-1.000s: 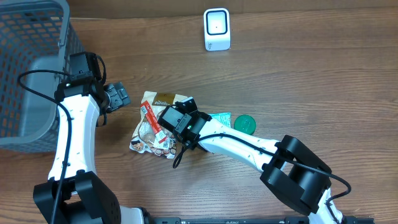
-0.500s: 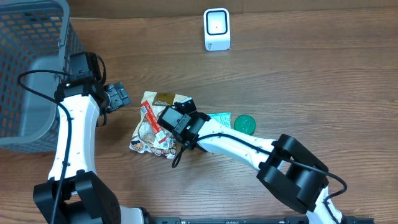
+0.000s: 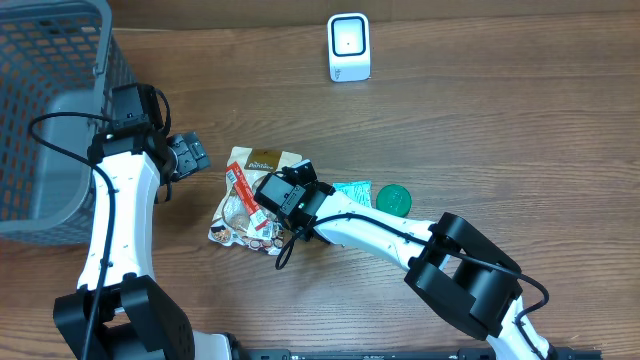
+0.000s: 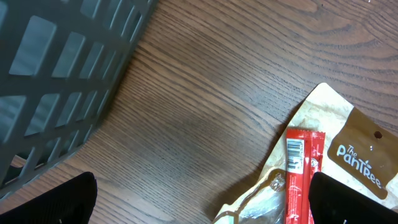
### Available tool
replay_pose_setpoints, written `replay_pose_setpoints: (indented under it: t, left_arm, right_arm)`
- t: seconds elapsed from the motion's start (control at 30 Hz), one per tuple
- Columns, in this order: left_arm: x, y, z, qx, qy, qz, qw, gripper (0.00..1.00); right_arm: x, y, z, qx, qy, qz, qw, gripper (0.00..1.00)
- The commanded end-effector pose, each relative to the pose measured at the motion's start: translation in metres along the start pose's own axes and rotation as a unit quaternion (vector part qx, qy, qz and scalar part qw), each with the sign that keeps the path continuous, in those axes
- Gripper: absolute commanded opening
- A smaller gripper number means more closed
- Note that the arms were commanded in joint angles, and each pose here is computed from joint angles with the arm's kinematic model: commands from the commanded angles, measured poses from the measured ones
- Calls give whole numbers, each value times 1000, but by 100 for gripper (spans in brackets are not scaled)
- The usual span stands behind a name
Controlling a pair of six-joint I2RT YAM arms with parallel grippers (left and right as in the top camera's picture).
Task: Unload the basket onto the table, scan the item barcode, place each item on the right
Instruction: 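Lower the right gripper and close it on the orange tissue pack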
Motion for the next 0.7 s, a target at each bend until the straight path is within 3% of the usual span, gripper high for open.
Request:
replay_pose_setpoints:
  t: [0.0,0.4,0.67]
  left_arm:
    - [2,-4,1,5,6,-7,1000,100]
    - [2,-4,1,5,6,-7,1000,100]
    - [2,-4,1,5,6,-7,1000,100]
  right_arm:
    - [-4,4,3,2,-1,5,1000,19]
    - [-5,5,4,5,1,9,1000,30]
    - [-6,6,5,7,0,11,1000,31]
Point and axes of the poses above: each gripper's point midway between its finger pads, its own y axis out along the fingers, its own z axis along the line the jaws close on, x = y × z, the point moved 4 cm from there along -y, back along the fingers, and after that the axes turned 7 degrees about y, right-handed, at the moved point
